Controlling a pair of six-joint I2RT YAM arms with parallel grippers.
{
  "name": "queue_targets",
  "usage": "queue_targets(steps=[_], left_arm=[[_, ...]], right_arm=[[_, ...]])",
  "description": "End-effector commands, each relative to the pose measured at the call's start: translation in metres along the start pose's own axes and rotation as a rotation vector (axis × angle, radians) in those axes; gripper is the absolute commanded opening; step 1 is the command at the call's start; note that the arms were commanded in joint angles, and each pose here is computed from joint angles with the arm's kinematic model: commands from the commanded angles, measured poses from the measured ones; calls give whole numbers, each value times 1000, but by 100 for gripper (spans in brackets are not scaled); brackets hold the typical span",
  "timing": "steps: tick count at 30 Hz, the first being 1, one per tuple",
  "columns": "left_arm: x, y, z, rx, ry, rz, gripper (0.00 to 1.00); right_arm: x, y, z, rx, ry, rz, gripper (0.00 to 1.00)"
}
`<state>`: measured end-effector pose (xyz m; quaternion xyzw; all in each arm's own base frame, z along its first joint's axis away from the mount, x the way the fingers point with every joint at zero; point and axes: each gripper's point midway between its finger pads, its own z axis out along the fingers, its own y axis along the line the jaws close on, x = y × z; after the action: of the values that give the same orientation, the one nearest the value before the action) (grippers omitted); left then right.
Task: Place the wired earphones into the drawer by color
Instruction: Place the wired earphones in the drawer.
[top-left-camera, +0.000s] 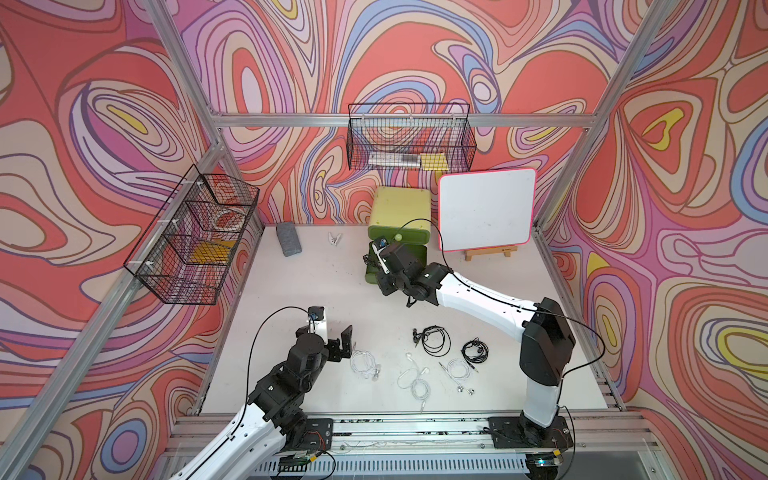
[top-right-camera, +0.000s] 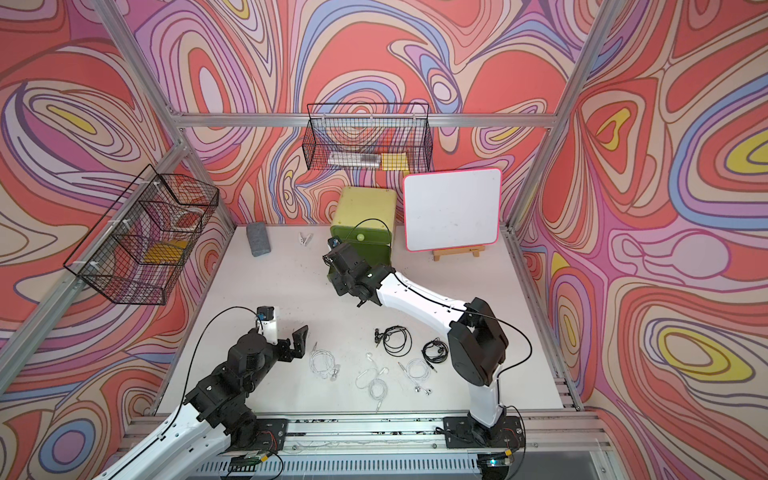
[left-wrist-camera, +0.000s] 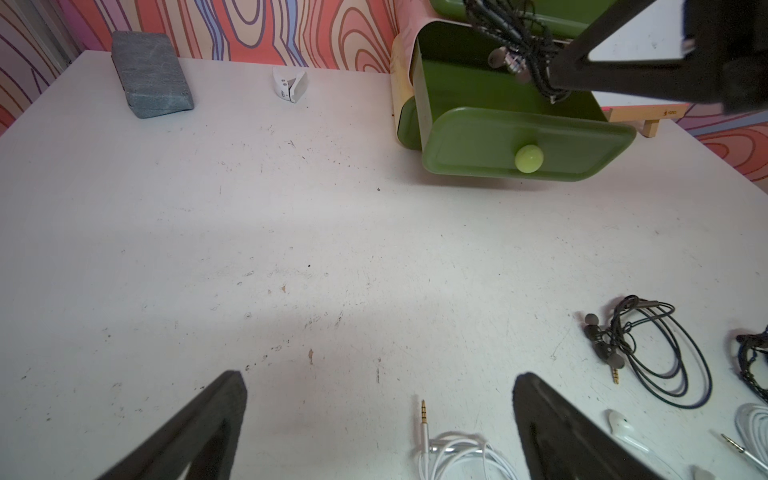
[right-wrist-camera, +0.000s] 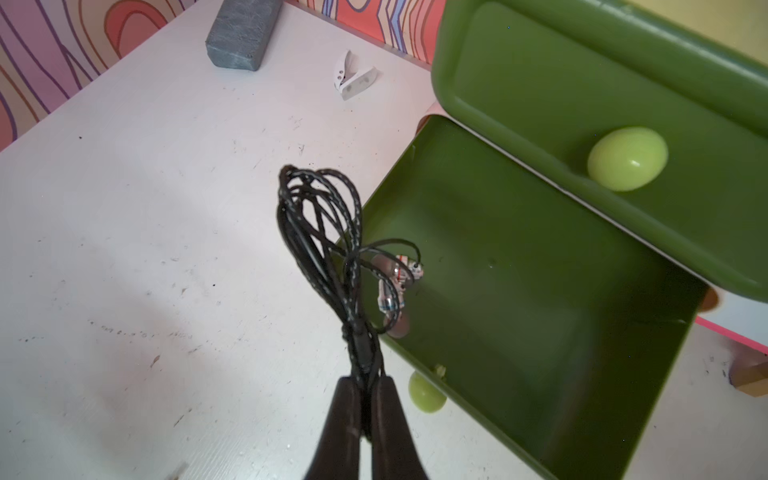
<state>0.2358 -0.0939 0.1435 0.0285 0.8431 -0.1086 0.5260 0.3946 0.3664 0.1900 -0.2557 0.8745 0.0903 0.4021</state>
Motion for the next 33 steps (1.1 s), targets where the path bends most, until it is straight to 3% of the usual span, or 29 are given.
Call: queue_targets(steps=[1, 12, 20, 26, 33], left_arm=[[11, 3, 0, -3, 28, 13, 99], [12, 2, 1, -4, 31, 13, 99], [12, 3, 3, -11, 30, 15, 99], [12, 4, 4, -17, 32, 19, 99], [10, 0, 5, 1, 24, 30, 99]], right_arm=[[-10, -8, 9, 0, -7, 3, 0], [-7, -24, 50, -1, 36, 42, 0], [-6, -31, 59, -3, 44, 65, 0], [-6, -33, 57, 1, 40, 69, 18], [-13, -38, 34, 10, 12, 74, 30]])
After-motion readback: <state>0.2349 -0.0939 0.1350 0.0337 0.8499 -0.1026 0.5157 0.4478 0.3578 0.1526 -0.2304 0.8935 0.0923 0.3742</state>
